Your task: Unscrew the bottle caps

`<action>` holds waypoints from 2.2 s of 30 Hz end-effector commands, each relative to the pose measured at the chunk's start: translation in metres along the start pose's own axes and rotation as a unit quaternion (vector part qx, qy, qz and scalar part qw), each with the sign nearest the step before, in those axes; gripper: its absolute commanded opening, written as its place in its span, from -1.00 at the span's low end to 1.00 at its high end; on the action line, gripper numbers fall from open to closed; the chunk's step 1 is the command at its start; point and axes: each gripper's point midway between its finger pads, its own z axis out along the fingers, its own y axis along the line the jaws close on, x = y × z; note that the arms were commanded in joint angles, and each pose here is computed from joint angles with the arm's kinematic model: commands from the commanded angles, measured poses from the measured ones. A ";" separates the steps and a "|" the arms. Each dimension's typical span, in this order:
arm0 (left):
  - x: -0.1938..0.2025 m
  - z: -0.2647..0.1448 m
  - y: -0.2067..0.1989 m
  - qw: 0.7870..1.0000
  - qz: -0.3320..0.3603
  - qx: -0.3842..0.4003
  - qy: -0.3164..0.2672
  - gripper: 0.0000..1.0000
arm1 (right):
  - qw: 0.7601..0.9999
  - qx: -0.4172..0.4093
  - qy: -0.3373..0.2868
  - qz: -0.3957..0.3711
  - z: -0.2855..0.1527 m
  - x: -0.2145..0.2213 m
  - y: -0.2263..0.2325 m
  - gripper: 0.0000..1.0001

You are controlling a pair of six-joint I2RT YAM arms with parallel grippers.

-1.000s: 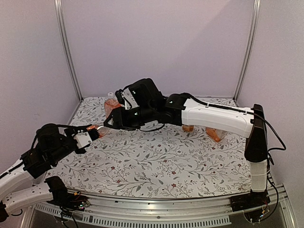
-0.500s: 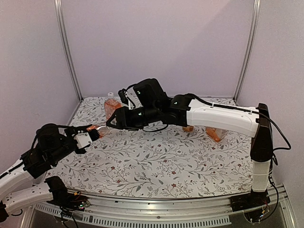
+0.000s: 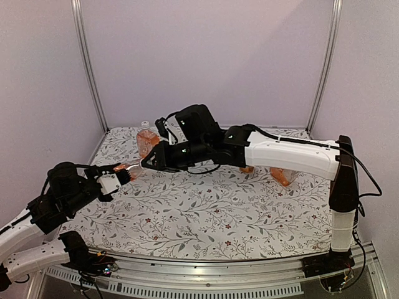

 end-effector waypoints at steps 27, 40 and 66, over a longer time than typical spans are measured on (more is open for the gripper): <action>-0.062 -0.080 -0.075 0.923 -0.008 0.361 -0.130 -0.73 | 0.421 0.275 0.036 -0.863 -0.061 0.091 0.076 -1.00; -0.050 -0.073 -0.077 0.933 0.003 0.344 -0.109 -0.74 | 0.402 0.297 0.018 -0.866 -0.091 0.087 0.067 -1.00; -0.063 -0.072 -0.066 0.937 -0.030 0.323 -0.130 -0.75 | 0.523 0.244 -0.008 -0.817 -0.066 0.096 0.063 0.25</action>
